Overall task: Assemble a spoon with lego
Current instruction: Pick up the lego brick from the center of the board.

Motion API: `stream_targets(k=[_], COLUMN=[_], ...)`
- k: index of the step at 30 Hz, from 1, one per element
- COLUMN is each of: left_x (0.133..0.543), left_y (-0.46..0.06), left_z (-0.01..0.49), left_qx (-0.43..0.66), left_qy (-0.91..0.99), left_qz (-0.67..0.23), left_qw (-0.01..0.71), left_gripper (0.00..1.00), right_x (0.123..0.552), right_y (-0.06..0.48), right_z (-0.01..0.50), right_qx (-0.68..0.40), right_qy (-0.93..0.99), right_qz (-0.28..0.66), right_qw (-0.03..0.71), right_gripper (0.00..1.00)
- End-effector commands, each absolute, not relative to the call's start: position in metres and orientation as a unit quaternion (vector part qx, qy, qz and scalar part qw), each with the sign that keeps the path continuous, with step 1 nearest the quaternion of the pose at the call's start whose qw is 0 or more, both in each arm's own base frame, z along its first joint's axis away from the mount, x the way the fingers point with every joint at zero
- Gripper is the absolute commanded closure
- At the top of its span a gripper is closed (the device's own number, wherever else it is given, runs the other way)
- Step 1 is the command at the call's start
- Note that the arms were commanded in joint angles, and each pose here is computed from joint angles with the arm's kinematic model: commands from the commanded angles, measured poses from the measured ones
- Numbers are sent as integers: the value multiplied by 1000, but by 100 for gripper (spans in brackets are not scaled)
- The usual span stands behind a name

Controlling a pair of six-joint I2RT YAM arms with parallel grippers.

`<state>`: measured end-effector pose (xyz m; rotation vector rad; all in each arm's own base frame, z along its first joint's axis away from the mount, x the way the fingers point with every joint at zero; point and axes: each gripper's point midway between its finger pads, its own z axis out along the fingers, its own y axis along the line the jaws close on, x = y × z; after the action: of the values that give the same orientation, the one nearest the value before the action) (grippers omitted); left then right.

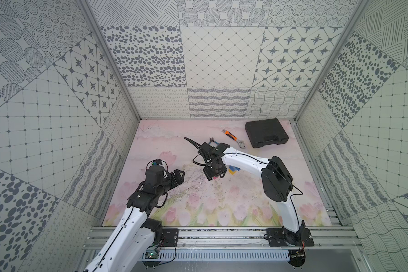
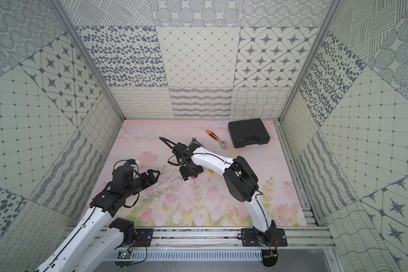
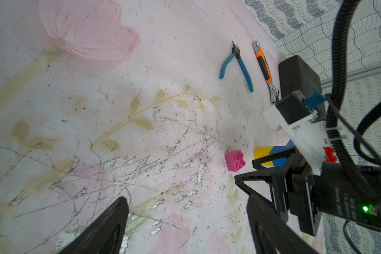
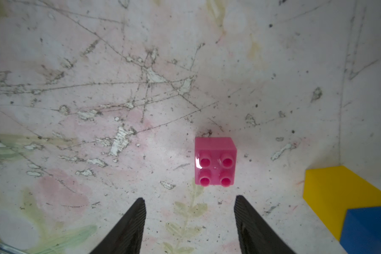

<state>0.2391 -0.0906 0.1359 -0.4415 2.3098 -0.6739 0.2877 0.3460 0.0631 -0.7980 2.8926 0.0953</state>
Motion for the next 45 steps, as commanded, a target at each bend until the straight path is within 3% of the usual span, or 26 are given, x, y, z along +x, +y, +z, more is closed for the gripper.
stream_targets(k=[1, 23, 28, 36, 45], left_x=[236, 238, 237, 236, 238], left_y=[-89, -91, -90, -91, -92], left_z=[129, 122, 122, 120, 120], left_qx=[-171, -170, -169, -166, -164], left_qy=[893, 895, 896, 897, 897], left_qz=[-251, -254, -252, -252, -254], left_qw=[332, 326, 325, 323, 322], left_gripper=[14, 14, 14, 14, 14], right_x=[301, 303, 305, 307, 308], right_y=[341, 340, 342, 341, 341], right_z=[56, 28, 24, 24, 27], right_qx=[-270, -286, -289, -292, -297], right_qy=[960, 956, 956, 955, 953], right_qz=[21, 29, 26, 21, 15], right_qw=[77, 52, 51, 52, 54], right_gripper=[36, 42, 50, 54, 50])
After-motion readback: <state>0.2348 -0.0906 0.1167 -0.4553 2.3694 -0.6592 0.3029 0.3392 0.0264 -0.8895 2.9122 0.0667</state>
